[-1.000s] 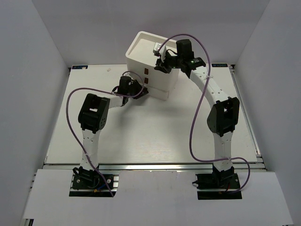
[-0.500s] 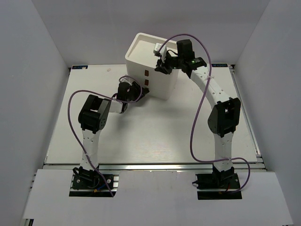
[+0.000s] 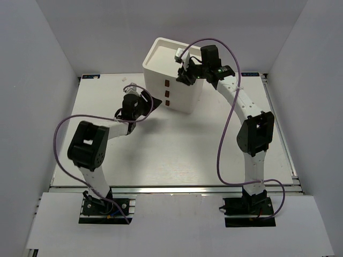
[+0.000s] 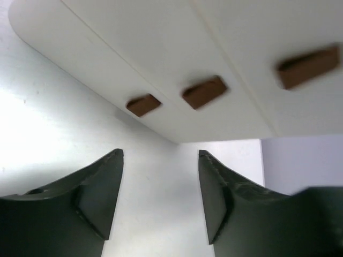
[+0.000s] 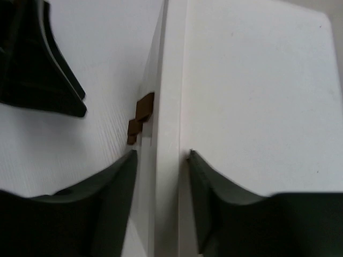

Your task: Sort the legos into containers by color

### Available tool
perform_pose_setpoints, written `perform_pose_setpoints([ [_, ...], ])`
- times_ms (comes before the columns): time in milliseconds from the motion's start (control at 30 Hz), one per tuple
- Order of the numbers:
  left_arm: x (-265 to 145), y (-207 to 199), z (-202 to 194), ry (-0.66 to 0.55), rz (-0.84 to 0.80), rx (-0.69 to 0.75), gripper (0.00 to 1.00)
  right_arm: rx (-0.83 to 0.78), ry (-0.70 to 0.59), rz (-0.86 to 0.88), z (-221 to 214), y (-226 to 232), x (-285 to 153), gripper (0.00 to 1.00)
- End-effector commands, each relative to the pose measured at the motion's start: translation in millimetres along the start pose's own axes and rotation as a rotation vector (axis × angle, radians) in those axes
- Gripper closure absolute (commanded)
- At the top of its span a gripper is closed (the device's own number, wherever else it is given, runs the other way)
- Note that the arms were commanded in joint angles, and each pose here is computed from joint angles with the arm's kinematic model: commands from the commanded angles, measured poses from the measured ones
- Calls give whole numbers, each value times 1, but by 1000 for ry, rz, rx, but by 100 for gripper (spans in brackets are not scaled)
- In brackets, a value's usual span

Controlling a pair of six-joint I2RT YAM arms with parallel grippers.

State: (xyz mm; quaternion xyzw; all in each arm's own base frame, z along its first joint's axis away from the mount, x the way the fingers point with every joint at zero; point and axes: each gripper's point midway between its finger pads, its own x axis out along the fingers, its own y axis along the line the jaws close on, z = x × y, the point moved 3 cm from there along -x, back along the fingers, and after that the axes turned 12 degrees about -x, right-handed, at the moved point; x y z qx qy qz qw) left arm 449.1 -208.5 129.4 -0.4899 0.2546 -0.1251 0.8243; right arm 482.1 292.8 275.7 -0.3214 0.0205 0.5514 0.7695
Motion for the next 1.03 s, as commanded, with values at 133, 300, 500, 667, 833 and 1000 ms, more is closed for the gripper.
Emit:
perform_pose_setpoints([
  [133, -71, -22, 13, -62, 25, 144, 20, 112, 94, 53, -8, 22, -15, 11],
  [300, -123, -44, 22, -110, 4, 238, 2, 37, -7, -7, 36, 6, -35, 11],
  [500, -169, -71, 36, -175, -31, 348, 2, 37, -142, -213, 94, -7, -83, 11],
  [667, -204, -96, 48, -244, -70, 407, 2, 146, -32, -187, 87, 28, -106, 11],
  [833, -217, -94, 47, -239, -53, 424, 2, 240, 83, -233, 62, 47, -118, 11],
  [1000, -224, -95, 40, -221, -85, 419, 2, 269, 100, -215, 42, 74, -122, 10],
])
